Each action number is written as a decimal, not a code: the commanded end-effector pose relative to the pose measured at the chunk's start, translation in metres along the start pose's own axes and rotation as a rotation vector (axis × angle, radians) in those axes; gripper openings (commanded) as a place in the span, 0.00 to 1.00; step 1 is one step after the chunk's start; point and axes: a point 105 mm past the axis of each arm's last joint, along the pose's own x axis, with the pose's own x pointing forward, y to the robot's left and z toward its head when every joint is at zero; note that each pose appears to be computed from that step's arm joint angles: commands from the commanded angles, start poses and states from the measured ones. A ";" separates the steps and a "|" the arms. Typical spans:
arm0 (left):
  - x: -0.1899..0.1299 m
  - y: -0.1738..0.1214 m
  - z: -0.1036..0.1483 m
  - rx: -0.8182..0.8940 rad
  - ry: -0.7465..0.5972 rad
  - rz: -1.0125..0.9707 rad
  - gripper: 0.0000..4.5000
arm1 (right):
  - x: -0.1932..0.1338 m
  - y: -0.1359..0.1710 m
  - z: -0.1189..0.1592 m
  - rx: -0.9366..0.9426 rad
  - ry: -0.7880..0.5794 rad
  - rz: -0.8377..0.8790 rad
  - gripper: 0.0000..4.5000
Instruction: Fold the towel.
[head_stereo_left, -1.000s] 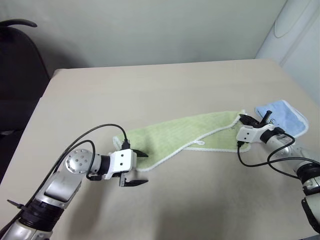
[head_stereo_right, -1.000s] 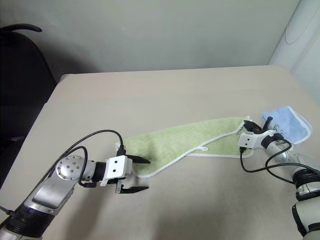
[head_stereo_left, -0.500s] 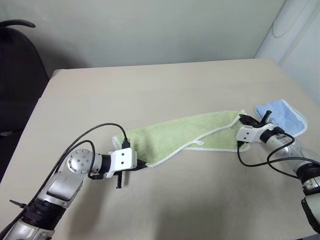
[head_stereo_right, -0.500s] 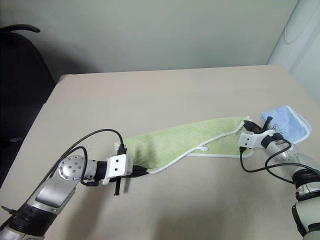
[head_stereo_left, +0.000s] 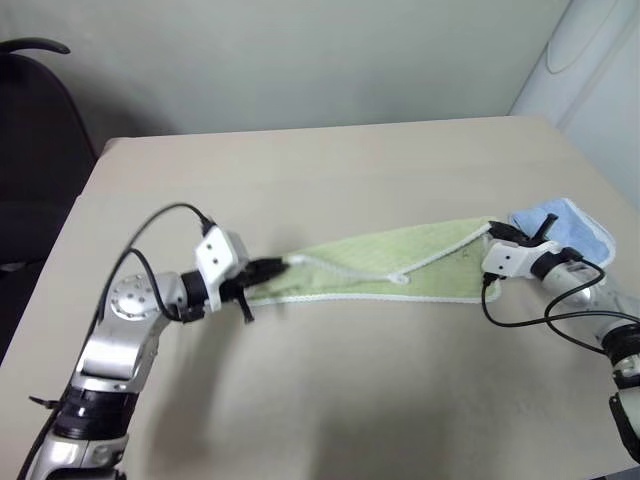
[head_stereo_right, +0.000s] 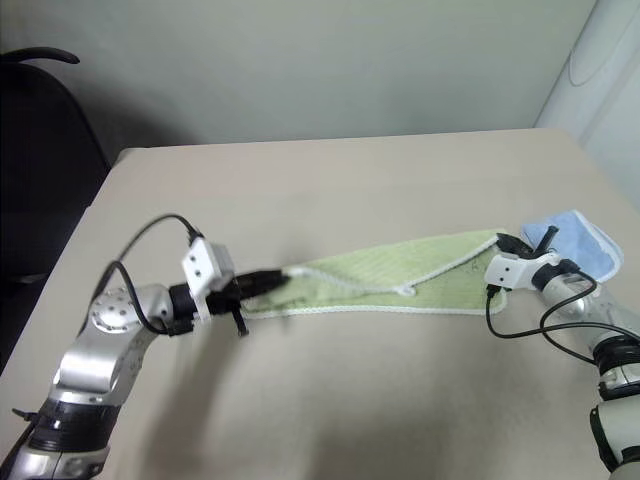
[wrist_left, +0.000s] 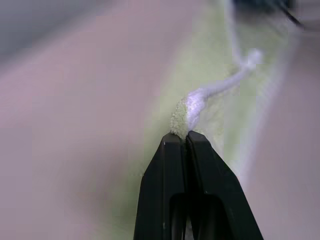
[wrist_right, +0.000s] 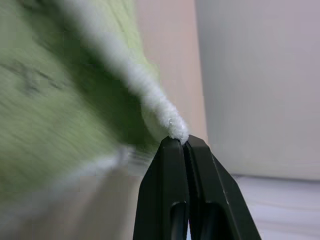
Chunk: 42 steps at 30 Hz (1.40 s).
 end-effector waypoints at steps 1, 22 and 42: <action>0.005 0.042 0.032 -0.015 -0.148 0.220 0.00 | 0.005 -0.051 -0.006 0.048 0.026 -0.148 0.00; -0.043 0.056 0.086 -0.043 -0.322 0.190 0.00 | -0.039 -0.108 0.002 0.399 -0.146 -0.002 0.00; -0.075 -0.051 -0.028 -0.278 0.166 0.031 0.00 | -0.051 -0.025 0.002 0.390 -0.070 0.413 0.00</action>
